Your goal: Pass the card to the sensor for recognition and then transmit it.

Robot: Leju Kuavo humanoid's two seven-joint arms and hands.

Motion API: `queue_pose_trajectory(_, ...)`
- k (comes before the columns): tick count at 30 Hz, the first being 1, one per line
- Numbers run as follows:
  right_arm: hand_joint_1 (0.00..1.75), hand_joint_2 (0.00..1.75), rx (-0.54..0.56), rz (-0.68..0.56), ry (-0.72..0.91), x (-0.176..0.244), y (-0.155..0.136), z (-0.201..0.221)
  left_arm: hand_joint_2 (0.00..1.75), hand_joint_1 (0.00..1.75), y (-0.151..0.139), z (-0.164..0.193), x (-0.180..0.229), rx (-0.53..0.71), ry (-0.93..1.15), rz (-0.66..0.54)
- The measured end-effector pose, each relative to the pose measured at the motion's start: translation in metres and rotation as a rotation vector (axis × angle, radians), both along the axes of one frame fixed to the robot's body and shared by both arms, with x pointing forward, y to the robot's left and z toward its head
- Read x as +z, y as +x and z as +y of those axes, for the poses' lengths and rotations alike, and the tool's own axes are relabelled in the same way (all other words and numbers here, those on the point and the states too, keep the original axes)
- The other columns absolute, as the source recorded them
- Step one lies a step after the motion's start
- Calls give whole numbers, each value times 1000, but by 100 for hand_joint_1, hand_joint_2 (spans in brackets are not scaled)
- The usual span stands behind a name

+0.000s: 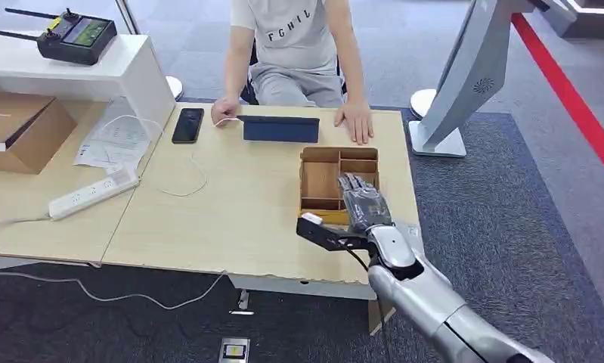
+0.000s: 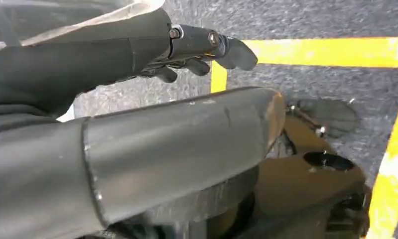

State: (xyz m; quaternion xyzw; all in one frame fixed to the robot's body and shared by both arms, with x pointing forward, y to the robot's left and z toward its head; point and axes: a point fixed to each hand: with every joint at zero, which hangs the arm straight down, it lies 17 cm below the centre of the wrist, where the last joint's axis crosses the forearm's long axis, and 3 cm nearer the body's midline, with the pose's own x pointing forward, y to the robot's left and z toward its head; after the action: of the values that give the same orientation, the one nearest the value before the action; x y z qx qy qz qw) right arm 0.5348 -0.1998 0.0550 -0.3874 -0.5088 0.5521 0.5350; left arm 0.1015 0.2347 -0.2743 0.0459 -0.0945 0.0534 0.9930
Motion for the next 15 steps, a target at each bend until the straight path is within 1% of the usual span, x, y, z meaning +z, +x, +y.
queue_pose_trajectory(6, 0, 175, 6, 8, -15, -1, 5, 0, 0, 0, -3, -4, 0, 17, 10, 18)
queue_pose_trajectory(10, 0, 175, 0, 20, -20, -4, 7, 1, 0, 0, -2, -11, 1, 2, -58, 16)
queue_pose_trajectory(15, 0, 175, -15, 28, -40, -6, 9, -2, 0, 0, -2, 3, -1, 3, -61, 21)
